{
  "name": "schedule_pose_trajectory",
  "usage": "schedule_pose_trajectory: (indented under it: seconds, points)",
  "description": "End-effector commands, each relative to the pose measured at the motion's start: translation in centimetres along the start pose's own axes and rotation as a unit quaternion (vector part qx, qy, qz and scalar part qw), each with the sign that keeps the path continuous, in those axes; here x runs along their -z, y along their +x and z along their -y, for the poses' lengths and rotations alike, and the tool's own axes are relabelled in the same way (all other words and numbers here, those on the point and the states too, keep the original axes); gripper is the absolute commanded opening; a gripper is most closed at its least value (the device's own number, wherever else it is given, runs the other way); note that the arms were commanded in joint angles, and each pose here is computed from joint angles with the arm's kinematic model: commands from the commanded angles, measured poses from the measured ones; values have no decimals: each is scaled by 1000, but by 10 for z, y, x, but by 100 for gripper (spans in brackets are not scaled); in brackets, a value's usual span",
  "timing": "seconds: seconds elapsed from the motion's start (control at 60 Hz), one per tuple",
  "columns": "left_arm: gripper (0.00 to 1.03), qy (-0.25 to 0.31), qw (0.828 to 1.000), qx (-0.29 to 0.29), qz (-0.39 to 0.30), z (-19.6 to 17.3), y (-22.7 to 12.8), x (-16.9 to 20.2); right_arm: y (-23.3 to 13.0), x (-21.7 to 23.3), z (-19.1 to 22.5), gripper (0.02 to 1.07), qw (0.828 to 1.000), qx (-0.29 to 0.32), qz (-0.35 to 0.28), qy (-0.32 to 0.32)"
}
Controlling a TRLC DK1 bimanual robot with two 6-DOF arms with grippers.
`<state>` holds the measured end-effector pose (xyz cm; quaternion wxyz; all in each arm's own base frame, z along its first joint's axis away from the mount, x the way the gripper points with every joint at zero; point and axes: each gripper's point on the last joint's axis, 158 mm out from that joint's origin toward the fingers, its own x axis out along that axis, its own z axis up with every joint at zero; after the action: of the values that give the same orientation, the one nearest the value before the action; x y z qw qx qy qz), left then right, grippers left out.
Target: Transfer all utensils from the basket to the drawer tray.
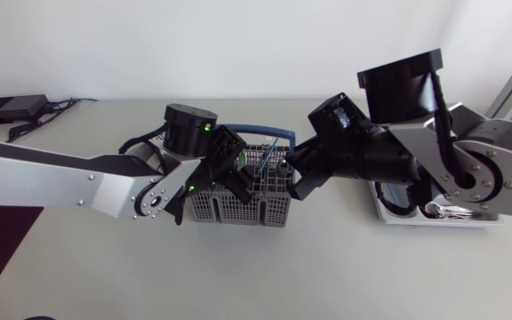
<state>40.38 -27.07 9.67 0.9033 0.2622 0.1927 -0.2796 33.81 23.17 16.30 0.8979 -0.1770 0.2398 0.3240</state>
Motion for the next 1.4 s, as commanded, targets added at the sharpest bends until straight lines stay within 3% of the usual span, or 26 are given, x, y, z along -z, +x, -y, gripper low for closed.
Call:
schedule_pose_trajectory:
  seconds: [0.0,0.083,0.183,0.467,0.767,1.2,1.383]
  points:
    - [60,-15,1000,-18,4,-2,10,-7,-4,10,1,37,1000,-1,-2,-3]
    - [52,-15,999,-38,0,-4,13,-5,-5,14,3,37,1000,-1,-3,1]
    - [50,-17,998,-53,1,-7,11,-6,-5,19,4,37,1000,-2,-6,2]
    - [34,-34,998,-59,3,-12,10,-3,-2,25,6,37,1000,-3,-6,3]
    - [32,-37,997,-63,22,-14,-9,-5,-1,28,6,37,1000,-3,-8,2]
    - [32,-32,991,-81,104,-16,-42,-26,4,34,5,37,1000,-4,-17,2]
    - [25,-41,990,-80,110,-19,-50,-30,4,36,5,37,1000,-4,-17,2]
